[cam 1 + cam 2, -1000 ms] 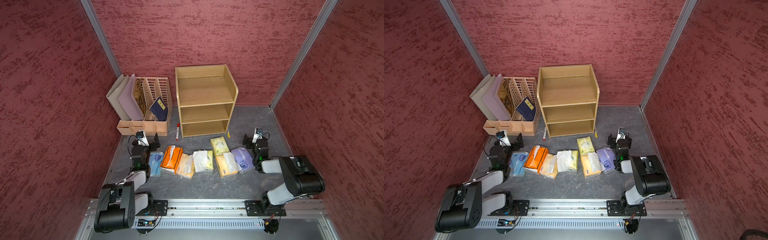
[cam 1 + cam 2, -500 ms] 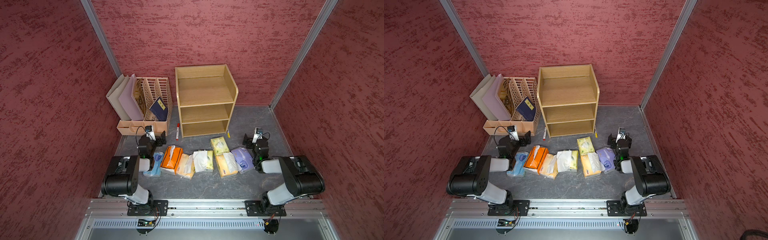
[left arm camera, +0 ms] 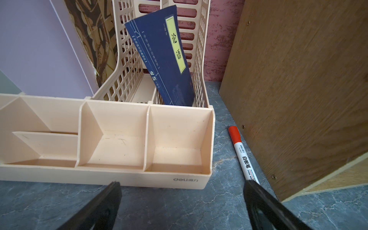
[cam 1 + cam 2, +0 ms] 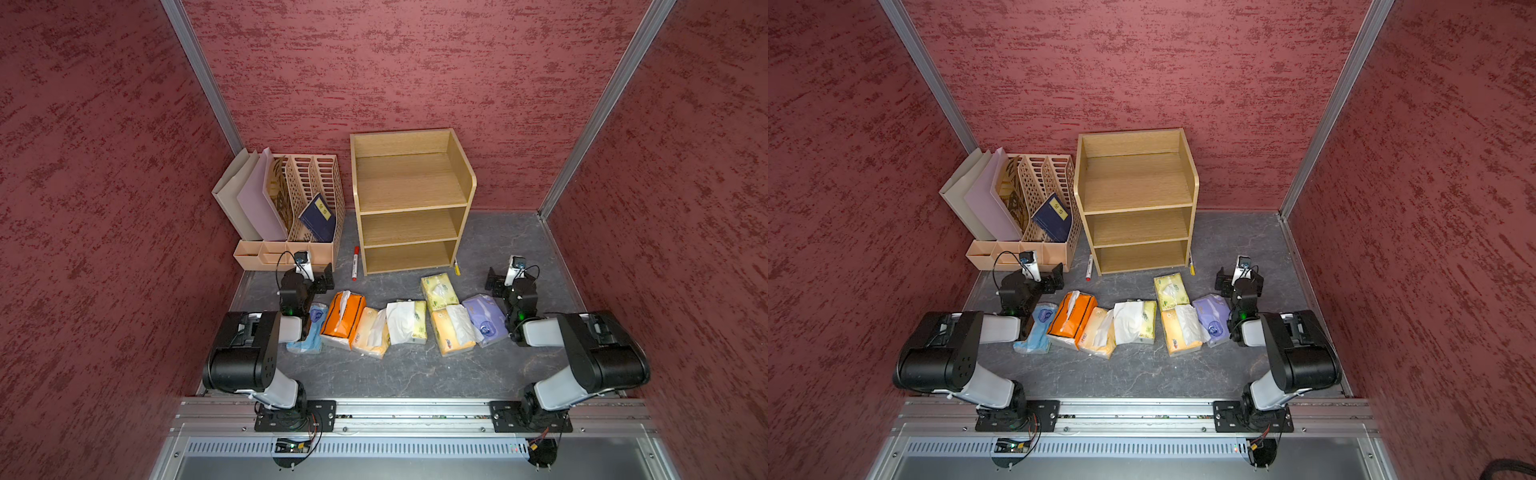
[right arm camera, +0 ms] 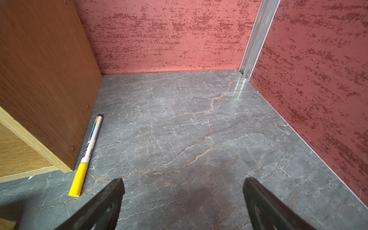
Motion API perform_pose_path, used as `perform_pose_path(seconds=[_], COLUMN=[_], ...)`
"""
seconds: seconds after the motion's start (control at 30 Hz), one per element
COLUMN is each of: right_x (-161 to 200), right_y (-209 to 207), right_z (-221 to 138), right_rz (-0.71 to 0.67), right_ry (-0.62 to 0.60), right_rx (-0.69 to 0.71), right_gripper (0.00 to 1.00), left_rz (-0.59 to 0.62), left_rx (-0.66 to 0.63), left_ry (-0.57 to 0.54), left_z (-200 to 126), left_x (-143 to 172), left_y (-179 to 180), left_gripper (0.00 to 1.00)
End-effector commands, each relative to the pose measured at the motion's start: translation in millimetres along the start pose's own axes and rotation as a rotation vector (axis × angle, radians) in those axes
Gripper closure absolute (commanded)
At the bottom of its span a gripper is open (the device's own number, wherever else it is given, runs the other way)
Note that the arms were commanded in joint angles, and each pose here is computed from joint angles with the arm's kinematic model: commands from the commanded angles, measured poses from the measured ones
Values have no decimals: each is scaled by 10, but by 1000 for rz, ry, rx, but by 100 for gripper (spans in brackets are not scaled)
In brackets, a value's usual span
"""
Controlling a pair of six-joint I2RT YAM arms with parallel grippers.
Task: Remove the tissue boxes from the shelf
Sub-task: Reset both arms
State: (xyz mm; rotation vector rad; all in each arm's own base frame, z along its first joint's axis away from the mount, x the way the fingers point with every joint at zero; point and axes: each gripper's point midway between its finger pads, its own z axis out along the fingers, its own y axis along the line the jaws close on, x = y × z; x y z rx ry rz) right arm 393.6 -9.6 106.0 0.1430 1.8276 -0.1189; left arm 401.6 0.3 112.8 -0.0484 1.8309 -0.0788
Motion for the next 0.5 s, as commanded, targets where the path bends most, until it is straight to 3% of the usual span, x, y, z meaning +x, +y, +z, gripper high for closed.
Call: perform_pose_path(seconds=[0.0,0.47], right_x=[-144,-143], right_y=[2,4], right_z=[34,30], right_rz=[6,6], right_ry=[-45,-45], right_rx=[-6,-7], right_gripper=[2,2], left_rz=[14,5], left_rx=[-5,5], left_ry=[-8,-2], left_z=[-8,-2], left_x=[-20,-17], left_y=[9,17], left_gripper=[0,0])
